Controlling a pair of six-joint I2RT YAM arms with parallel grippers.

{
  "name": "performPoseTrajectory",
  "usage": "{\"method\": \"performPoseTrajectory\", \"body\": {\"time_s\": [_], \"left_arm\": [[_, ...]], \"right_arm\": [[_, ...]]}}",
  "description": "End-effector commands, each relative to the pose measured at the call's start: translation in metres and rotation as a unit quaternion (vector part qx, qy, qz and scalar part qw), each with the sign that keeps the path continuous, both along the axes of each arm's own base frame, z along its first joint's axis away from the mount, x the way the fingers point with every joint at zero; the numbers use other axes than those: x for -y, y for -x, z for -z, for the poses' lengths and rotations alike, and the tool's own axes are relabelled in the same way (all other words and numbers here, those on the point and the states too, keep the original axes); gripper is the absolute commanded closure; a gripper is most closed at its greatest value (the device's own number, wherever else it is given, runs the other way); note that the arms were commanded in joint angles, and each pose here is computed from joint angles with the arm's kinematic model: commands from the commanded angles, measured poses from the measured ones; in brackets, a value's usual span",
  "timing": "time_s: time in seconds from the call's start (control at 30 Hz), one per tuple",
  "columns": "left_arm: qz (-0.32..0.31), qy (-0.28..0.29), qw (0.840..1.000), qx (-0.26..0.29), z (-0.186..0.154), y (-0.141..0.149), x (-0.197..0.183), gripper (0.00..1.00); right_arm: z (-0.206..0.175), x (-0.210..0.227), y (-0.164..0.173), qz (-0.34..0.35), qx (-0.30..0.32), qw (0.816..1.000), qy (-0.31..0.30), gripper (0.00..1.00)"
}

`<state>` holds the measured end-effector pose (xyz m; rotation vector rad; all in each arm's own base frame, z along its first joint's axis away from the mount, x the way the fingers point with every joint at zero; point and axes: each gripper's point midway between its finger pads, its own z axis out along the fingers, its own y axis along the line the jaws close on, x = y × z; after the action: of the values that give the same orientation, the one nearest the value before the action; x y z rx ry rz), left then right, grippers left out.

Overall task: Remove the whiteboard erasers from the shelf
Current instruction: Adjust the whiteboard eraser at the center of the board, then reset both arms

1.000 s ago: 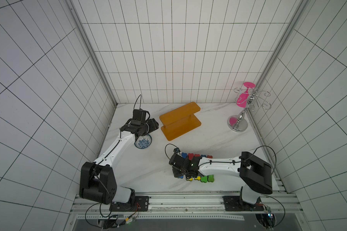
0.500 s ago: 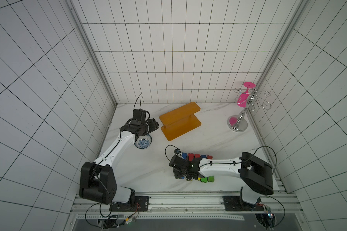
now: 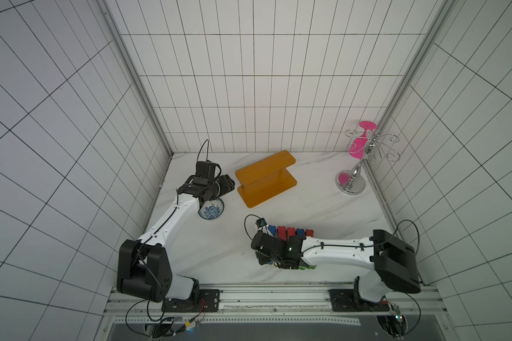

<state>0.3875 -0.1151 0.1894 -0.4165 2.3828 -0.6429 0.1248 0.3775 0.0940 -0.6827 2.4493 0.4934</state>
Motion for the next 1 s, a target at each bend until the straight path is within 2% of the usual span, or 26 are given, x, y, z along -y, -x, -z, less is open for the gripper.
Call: {"method": "performPoseTrajectory", "body": {"time_s": [0.0, 0.1, 0.17, 0.23, 0.27, 0.3, 0.33, 0.4, 0.47, 0.5, 0.57, 0.6, 0.67, 0.73, 0.77, 0.83, 0.9, 0.97], "left_arm": [[0.004, 0.000, 0.999, 0.047, -0.025, -0.001, -0.003, 0.33], [-0.012, -0.033, 0.996, 0.081, -0.042, 0.004, -0.017, 0.29], [-0.034, -0.065, 0.991, 0.115, -0.054, 0.009, -0.031, 0.19], [-0.048, -0.087, 0.982, 0.160, -0.070, 0.014, -0.043, 0.11], [-0.063, -0.098, 0.975, 0.187, -0.080, 0.015, -0.050, 0.03], [-0.078, -0.106, 0.969, 0.210, -0.087, 0.015, -0.056, 0.02], [-0.090, -0.121, 0.960, 0.236, -0.092, 0.016, -0.063, 0.02], [-0.120, -0.148, 0.945, 0.266, -0.088, 0.015, -0.077, 0.02], [-0.174, -0.190, 0.923, 0.286, -0.073, 0.016, -0.101, 0.02], [-0.170, -0.216, 0.917, 0.289, -0.062, 0.017, -0.106, 0.01], [-0.127, -0.278, 0.904, 0.298, -0.040, 0.017, -0.109, 0.01], [-0.120, -0.294, 0.904, 0.287, -0.026, 0.016, -0.113, 0.01], [-0.093, -0.307, 0.913, 0.252, 0.005, 0.014, -0.118, 0.02], [-0.080, -0.320, 0.915, 0.232, 0.028, 0.012, -0.122, 0.02], [-0.076, -0.324, 0.913, 0.236, 0.034, 0.012, -0.122, 0.02], [-0.065, -0.320, 0.906, 0.267, 0.035, 0.008, -0.118, 0.02], [-0.057, -0.320, 0.906, 0.271, 0.041, 0.002, -0.117, 0.02], [-0.051, -0.319, 0.908, 0.267, 0.052, -0.002, -0.119, 0.02]], "right_arm": [[-0.046, 0.006, -0.009, 0.002, 0.078, 0.996, -0.049, 0.74], [-0.076, 0.035, -0.026, 0.041, 0.149, 0.985, -0.075, 0.63], [-0.108, 0.075, -0.051, 0.118, 0.236, 0.961, -0.085, 0.41], [-0.131, 0.106, -0.070, 0.132, 0.330, 0.932, -0.073, 0.23], [-0.141, 0.127, -0.081, 0.149, 0.373, 0.914, -0.056, 0.14], [-0.145, 0.146, -0.092, 0.158, 0.399, 0.903, -0.029, 0.11], [-0.142, 0.160, -0.103, 0.133, 0.427, 0.894, 0.007, 0.11], [-0.149, 0.204, -0.124, 0.168, 0.465, 0.866, 0.074, 0.07], [-0.153, 0.249, -0.143, 0.214, 0.467, 0.853, 0.095, 0.03], [-0.153, 0.270, -0.149, 0.244, 0.458, 0.849, 0.100, 0.00], [-0.138, 0.307, -0.163, 0.291, 0.439, 0.844, 0.101, 0.01], [-0.127, 0.318, -0.168, 0.300, 0.434, 0.844, 0.100, 0.01], [-0.104, 0.344, -0.178, 0.344, 0.421, 0.833, 0.101, 0.01], [-0.082, 0.359, -0.186, 0.360, 0.403, 0.833, 0.119, 0.01], [-0.072, 0.368, -0.190, 0.379, 0.399, 0.827, 0.116, 0.01], [-0.056, 0.376, -0.197, 0.394, 0.391, 0.827, 0.096, 0.01], [-0.047, 0.379, -0.207, 0.400, 0.390, 0.827, 0.073, 0.01], [-0.048, 0.381, -0.218, 0.397, 0.407, 0.819, 0.075, 0.01]]}}
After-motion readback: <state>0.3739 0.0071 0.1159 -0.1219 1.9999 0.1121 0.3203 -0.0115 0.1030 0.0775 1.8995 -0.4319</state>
